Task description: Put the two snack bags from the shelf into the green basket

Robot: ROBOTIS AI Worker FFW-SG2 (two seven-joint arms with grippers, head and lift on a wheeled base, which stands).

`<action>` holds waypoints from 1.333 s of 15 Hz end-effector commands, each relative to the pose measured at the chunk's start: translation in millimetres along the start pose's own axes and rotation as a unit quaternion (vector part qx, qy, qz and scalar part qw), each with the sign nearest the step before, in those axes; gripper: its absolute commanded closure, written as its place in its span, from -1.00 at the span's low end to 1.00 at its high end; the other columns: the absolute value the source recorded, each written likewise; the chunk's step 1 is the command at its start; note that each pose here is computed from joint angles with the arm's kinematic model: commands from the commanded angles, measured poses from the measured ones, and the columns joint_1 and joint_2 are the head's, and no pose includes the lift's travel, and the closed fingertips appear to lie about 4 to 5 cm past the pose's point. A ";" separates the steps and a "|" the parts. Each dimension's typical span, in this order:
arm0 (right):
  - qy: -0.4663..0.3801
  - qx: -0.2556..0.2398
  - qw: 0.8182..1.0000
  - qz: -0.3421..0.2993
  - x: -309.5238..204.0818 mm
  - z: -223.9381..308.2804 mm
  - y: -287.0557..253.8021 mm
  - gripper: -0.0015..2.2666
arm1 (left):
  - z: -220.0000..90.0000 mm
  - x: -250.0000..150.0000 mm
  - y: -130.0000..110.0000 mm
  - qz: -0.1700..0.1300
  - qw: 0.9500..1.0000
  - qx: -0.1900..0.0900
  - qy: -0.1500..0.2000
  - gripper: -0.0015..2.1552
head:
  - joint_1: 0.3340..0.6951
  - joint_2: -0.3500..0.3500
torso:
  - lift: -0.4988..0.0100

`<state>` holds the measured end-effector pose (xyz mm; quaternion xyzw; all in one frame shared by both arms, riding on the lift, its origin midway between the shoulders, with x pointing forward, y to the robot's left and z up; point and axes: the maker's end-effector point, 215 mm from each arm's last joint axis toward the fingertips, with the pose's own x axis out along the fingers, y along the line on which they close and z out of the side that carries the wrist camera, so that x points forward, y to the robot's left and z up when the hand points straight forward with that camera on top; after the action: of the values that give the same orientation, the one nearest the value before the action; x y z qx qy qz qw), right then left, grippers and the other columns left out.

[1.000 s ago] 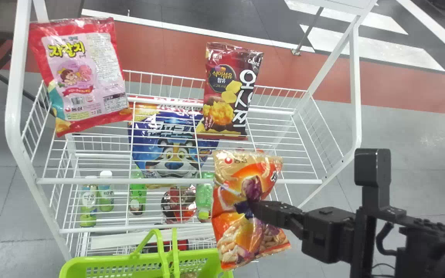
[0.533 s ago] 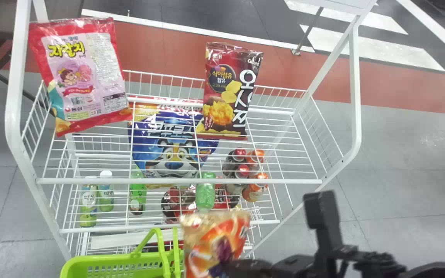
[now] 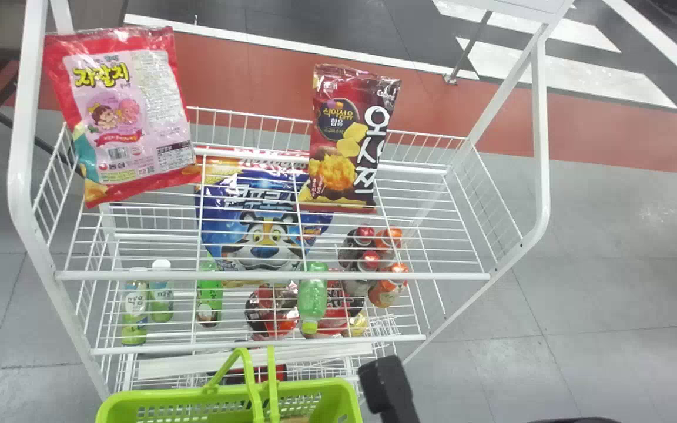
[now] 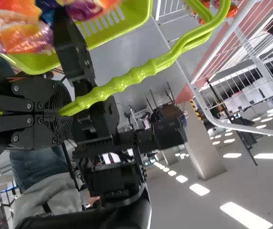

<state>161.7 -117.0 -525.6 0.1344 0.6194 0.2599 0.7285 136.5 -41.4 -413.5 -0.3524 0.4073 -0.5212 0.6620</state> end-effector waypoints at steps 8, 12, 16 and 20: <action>-0.054 0.051 0.997 0.010 -36.4 22.0 -25.0 -0.95 | -1.2 -0.9 0.3 0.001 1.000 0.000 -0.001 0.94 | 1.00 -1.00 | 0.94; -0.120 0.062 0.991 -0.007 -70.9 49.5 -42.0 -0.92 | -0.5 0.4 0.5 0.002 1.000 0.001 -0.002 0.94 | 1.00 -1.00 | 0.94; -0.362 -0.072 0.923 -0.105 -135.2 186.8 -61.0 -0.92 | -1.2 0.9 2.7 0.003 1.000 0.001 -0.003 0.94 | 1.00 -1.00 | 0.94; -0.495 -0.169 0.837 -0.162 -169.3 238.5 -32.5 -0.92 | -0.9 0.1 5.3 0.004 1.000 0.002 -0.006 0.94 | 1.00 -1.00 | 0.94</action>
<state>377.4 -216.2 -370.7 0.0405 0.1895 0.1349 0.9717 137.2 -41.5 -417.4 -0.3527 0.4041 -0.5185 0.6659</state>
